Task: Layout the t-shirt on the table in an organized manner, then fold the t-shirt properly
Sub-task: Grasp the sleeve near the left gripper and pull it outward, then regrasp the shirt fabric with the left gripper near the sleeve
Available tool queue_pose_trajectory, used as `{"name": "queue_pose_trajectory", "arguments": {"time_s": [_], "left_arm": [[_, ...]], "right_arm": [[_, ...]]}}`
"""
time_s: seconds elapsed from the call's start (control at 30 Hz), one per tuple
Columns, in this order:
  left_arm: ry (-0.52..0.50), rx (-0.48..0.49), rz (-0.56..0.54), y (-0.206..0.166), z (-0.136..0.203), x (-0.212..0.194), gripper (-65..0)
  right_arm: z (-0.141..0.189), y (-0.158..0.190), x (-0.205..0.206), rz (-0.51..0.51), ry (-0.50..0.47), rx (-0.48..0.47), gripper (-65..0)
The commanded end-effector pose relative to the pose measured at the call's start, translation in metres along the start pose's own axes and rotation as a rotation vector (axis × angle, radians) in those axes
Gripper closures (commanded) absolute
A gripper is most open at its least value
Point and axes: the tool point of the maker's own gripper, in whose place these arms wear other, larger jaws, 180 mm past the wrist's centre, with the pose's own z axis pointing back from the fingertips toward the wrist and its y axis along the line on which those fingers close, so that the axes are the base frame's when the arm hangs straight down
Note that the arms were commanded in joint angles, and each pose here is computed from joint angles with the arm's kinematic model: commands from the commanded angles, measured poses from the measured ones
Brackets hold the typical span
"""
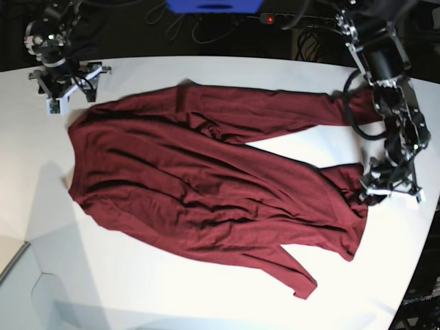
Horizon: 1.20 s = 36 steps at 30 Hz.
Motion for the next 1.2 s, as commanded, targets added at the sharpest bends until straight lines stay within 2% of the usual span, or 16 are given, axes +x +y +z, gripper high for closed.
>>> {"name": "queue_pose_trajectory", "arguments": {"time_s": [0.0,0.2,0.33,0.47,0.73,0.9,1.07,1.17], "left_arm": [[-0.056,-0.026,0.003,-0.010,-0.003,0.026,-33.4],[-0.014,0.012,-0.001,-0.013,-0.027,0.027,-33.4],[-0.077,0.040,-0.023,-0.008,-0.033,0.030,-33.4],[-0.083,0.058,-0.022,-0.002,-0.039,0.019,-33.4],[-0.070,0.013,-0.121,-0.028,-0.052,0.001,-33.3],[-0.070,0.003,-0.131,-0.033,-0.053,-0.001,-33.1],[-0.082,0.000,-0.132,-0.034,-0.052,0.004,-21.1],[-0.083,0.002,-0.129,-0.033,-0.051,0.004,-20.3]], "right_arm": [[0.002,-0.001,0.013,0.000,-0.049,-0.002,-39.1],[0.003,-0.002,0.013,-0.001,-0.050,-0.005,-39.1],[0.002,-0.003,0.013,0.000,-0.052,-0.005,-39.1],[0.002,-0.004,0.016,0.002,-0.058,-0.007,-39.1],[0.001,-0.007,0.016,0.009,-0.056,-0.009,-39.1],[0.001,-0.006,0.016,0.010,-0.056,-0.008,-39.1],[-0.001,-0.010,0.024,0.017,-0.069,-0.014,-39.1],[-0.004,-0.009,0.020,0.010,-0.058,-0.007,-39.1]]}}
